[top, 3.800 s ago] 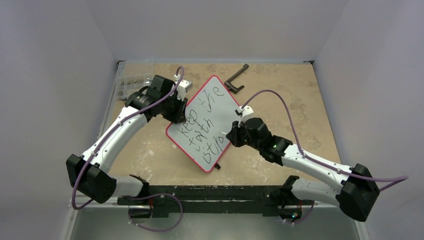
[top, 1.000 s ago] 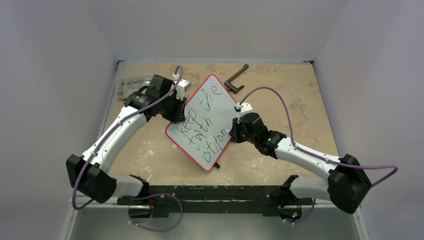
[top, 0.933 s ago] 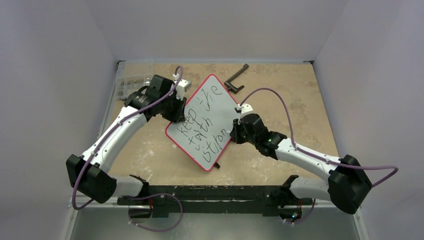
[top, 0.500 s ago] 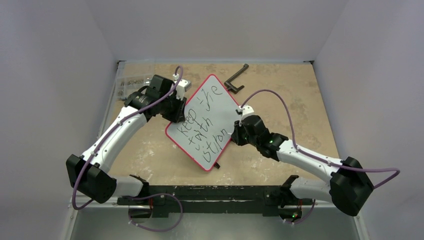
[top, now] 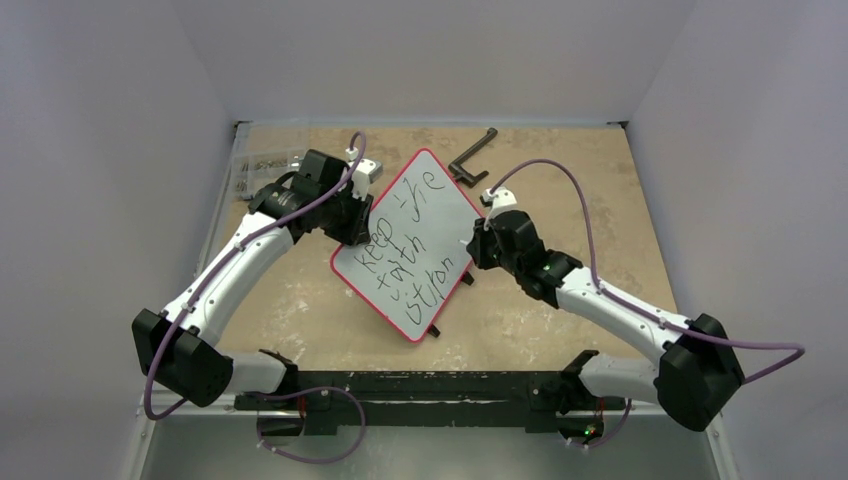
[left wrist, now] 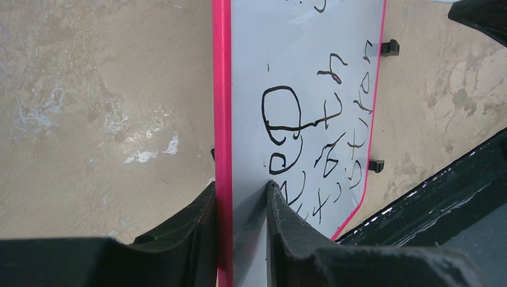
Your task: Write a sentence on the whiteboard
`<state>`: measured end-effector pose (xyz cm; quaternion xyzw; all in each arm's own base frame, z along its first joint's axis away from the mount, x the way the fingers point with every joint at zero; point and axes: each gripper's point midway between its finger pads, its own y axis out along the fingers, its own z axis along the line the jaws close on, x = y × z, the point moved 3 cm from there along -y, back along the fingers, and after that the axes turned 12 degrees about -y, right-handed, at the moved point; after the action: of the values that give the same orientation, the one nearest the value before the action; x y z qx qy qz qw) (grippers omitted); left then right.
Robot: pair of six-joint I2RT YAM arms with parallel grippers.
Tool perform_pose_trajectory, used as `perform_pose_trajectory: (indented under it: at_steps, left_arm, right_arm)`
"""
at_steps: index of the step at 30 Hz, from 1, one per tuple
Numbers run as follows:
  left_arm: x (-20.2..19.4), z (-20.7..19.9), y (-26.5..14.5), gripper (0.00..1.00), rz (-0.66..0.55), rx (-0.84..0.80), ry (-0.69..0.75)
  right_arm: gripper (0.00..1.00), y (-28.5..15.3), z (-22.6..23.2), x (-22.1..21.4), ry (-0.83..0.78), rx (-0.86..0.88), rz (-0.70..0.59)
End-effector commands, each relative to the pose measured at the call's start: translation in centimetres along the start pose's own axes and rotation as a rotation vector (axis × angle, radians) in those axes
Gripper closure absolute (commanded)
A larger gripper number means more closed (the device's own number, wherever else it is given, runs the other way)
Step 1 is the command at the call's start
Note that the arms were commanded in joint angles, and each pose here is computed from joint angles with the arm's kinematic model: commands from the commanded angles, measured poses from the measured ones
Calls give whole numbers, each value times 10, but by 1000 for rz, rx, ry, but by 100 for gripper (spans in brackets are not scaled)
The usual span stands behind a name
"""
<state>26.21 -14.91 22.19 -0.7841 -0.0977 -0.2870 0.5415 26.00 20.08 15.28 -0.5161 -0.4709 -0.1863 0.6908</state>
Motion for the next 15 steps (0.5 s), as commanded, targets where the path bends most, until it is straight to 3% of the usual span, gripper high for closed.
perform_pose_trajectory:
  at_steps: [1,15]
  left_arm:
    - [-2,33,-6,100,2,195,82]
    - [-2,33,-7,100,-1,193,85]
  right_arm:
    - [100,5,-6,37,2,-15,-81]
    - [100,26,-1,40,9,24,-60]
